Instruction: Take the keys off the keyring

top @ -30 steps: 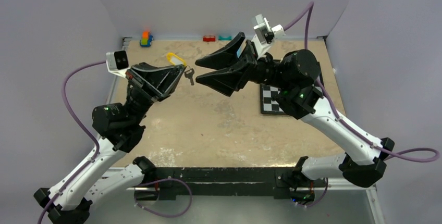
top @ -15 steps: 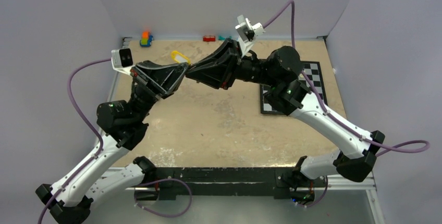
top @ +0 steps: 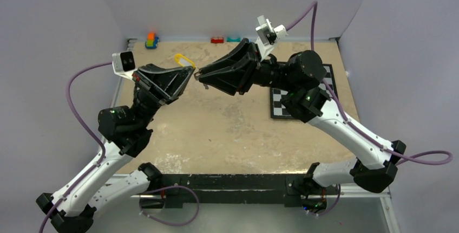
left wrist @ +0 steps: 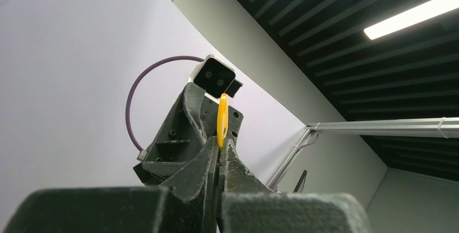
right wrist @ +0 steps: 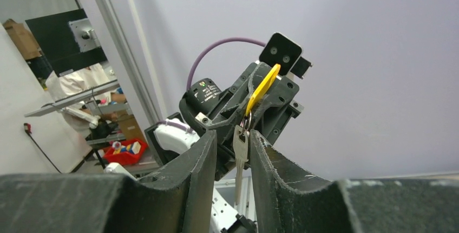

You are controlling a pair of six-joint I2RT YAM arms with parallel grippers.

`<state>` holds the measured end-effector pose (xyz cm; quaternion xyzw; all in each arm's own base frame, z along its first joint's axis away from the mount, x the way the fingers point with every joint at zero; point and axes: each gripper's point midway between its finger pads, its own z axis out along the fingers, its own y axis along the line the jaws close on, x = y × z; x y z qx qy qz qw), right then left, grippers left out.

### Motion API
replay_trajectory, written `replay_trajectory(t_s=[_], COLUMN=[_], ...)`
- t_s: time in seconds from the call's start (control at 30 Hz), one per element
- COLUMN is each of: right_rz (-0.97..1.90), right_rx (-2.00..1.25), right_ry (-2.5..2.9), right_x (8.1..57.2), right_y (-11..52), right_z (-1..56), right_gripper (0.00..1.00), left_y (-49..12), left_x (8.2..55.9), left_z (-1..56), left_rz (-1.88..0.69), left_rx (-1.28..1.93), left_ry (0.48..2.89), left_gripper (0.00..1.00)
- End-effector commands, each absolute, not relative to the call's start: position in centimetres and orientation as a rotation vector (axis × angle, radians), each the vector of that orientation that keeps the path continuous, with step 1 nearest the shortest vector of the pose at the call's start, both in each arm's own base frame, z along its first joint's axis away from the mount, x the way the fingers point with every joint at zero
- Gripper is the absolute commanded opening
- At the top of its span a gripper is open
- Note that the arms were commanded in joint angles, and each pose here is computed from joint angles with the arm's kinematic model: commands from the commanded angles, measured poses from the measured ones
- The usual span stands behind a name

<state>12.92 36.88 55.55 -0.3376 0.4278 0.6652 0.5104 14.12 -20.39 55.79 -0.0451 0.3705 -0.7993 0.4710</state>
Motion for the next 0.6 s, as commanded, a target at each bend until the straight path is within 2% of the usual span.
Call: replay_trajectory(t_s=[0.0, 0.57], right_rz=[1.602, 1.618], right_rx=[-0.794, -0.795], right_ry=[0.958, 0.966], right_x=[12.31, 12.73], right_y=[35.97, 36.76], right_z=[57.27, 57.39], right_gripper=[0.32, 0.25], left_y=[-19.41, -19.62], left_x=[12.70, 12.76], left_z=[57.74, 57.46], left_rz=[-1.968, -1.959], left_rx=[-0.070, -0.063], left_ry=[0.821, 0.832], left_gripper=[0.00, 0.00])
